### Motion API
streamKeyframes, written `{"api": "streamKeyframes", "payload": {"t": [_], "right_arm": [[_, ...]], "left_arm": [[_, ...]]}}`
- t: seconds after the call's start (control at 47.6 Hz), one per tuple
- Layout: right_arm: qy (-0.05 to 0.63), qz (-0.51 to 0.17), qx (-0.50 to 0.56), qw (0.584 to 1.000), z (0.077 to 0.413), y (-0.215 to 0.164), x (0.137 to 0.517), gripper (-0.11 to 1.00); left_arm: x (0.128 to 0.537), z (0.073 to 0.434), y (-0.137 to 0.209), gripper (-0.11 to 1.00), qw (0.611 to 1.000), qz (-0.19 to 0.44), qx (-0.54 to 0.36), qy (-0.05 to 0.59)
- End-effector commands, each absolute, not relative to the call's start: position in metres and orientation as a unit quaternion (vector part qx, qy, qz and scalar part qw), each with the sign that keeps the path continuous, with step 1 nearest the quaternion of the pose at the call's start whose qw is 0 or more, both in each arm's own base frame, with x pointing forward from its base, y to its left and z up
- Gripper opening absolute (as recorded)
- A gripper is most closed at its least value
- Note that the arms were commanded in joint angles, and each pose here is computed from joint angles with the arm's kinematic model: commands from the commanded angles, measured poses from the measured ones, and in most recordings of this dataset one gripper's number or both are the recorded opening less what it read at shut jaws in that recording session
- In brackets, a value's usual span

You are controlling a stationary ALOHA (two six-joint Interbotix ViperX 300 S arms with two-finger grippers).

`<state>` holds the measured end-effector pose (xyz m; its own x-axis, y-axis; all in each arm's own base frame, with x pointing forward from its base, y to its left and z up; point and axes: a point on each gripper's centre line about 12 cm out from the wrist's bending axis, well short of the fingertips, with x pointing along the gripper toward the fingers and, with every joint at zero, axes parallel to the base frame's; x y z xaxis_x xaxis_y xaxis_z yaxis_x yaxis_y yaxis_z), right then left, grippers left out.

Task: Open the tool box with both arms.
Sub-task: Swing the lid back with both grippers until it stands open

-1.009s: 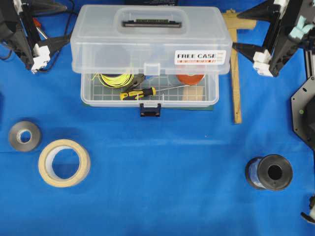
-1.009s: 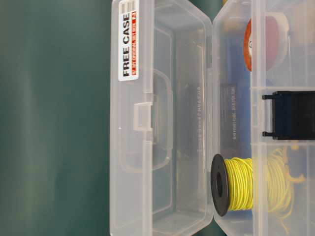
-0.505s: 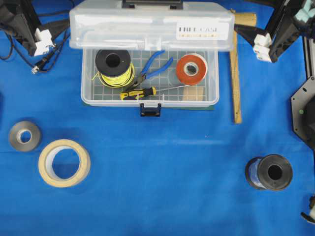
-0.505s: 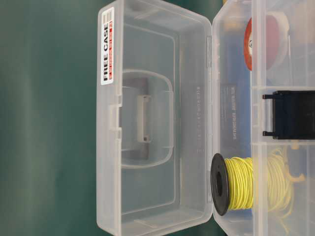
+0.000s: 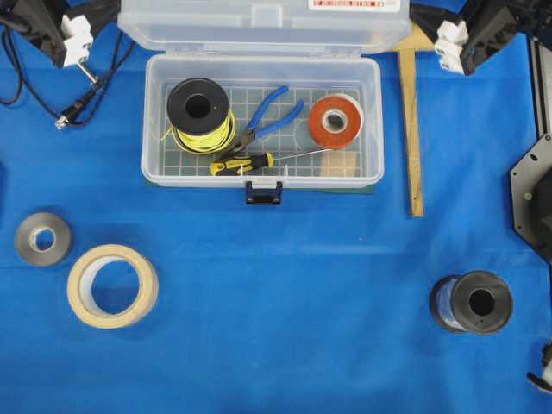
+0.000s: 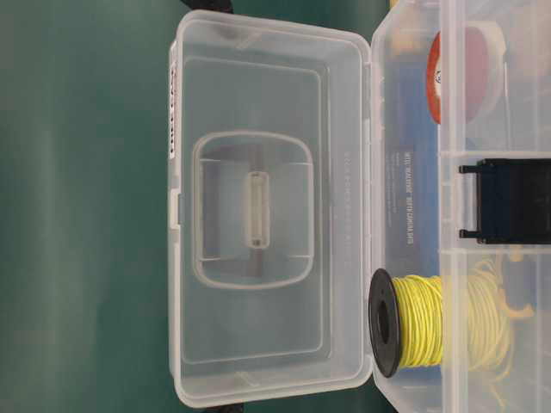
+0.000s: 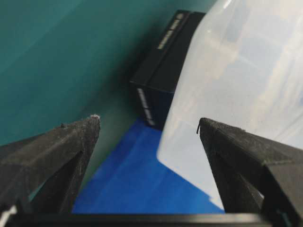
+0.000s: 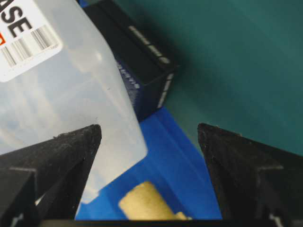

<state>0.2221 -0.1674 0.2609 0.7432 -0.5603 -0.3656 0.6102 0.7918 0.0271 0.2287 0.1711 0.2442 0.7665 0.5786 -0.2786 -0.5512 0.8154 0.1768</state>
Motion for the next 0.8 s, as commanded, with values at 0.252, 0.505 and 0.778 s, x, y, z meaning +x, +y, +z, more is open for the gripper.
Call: {"api": "streamKeyframes", "payload": {"t": [0.252, 0.505, 0.778], "right_arm": [[0.167, -0.331, 0.074, 0.926, 0.267, -0.189, 0.233, 0.84], [0.170, -0.353, 0.077, 0.917, 0.266, -0.206, 0.230, 0.84], [0.176, -0.363, 0.081, 0.912, 0.264, -0.217, 0.231, 0.84]], "left_arm": [[0.239, 0.259, 0.194, 0.91, 0.934, 0.320, 0.044, 0.153], [0.234, 0.256, 0.206, 0.91, 0.926, 0.338, 0.038, 0.163], [0.232, 0.250, 0.220, 0.91, 0.918, 0.352, 0.028, 0.180]]}}
